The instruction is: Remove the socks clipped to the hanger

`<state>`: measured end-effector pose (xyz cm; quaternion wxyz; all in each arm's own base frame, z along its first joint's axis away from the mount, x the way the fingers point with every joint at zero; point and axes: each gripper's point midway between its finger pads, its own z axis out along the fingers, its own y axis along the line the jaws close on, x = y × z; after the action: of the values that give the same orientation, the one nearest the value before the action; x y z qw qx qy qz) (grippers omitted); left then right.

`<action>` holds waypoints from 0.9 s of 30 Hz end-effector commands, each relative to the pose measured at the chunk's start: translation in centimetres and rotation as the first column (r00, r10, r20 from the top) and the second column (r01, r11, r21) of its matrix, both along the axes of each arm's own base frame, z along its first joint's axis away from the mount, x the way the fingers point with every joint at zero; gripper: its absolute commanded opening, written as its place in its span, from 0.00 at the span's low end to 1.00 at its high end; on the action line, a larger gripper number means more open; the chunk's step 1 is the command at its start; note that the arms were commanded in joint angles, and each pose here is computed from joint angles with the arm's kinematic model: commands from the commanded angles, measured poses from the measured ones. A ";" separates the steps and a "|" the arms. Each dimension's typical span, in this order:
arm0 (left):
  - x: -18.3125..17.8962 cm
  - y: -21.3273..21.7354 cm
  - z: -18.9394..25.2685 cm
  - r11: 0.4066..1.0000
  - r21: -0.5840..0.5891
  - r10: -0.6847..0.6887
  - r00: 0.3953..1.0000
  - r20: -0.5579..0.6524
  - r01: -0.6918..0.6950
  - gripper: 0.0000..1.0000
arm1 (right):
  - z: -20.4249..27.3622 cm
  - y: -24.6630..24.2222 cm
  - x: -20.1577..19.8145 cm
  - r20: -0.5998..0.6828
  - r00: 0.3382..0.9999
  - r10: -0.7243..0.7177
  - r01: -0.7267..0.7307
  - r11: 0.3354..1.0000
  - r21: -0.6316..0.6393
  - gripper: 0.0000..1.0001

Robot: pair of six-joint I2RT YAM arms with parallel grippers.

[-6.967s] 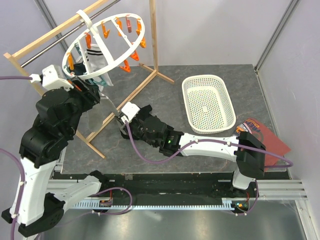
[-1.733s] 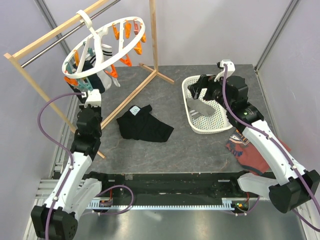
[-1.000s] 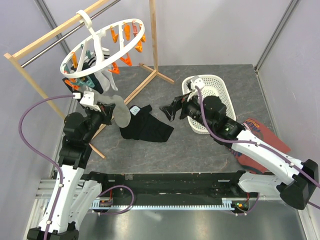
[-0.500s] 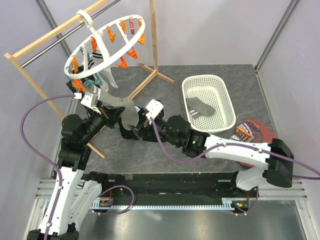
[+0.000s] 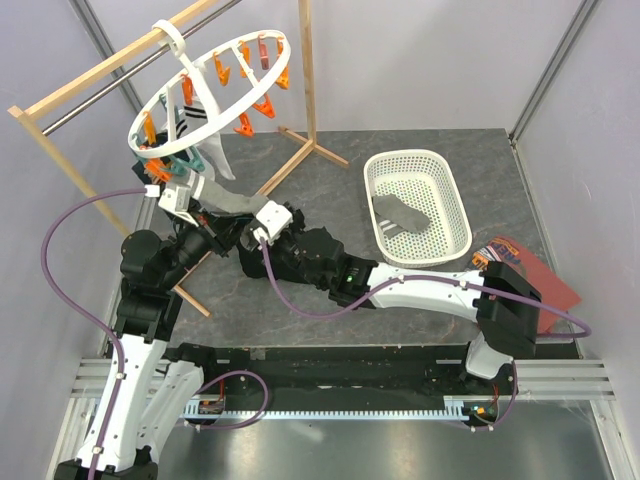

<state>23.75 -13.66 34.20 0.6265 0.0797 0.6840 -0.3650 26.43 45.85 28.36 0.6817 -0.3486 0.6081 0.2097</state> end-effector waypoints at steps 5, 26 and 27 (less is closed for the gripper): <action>0.7 2.0 0.0 0.983 -0.092 0.152 0.983 -0.103 -0.161 0.35 | 5.8 -0.2 1.6 0.018 0.994 -0.112 0.107 0.979 0.173 0.00; -2.7 13.1 6.3 0.727 0.015 0.682 0.719 -0.132 -0.687 0.64 | 6.1 0.7 1.5 -0.092 0.994 -0.054 0.071 0.976 0.204 0.00; -2.8 13.6 6.9 0.708 0.010 0.702 0.702 -0.125 -0.706 0.64 | 6.2 0.6 1.4 -0.096 0.994 -0.048 0.067 0.976 0.205 0.00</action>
<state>21.56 -2.79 39.55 0.6654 -0.1846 0.7013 -0.1772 28.16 46.09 32.21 0.6911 -0.2590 0.6320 0.2365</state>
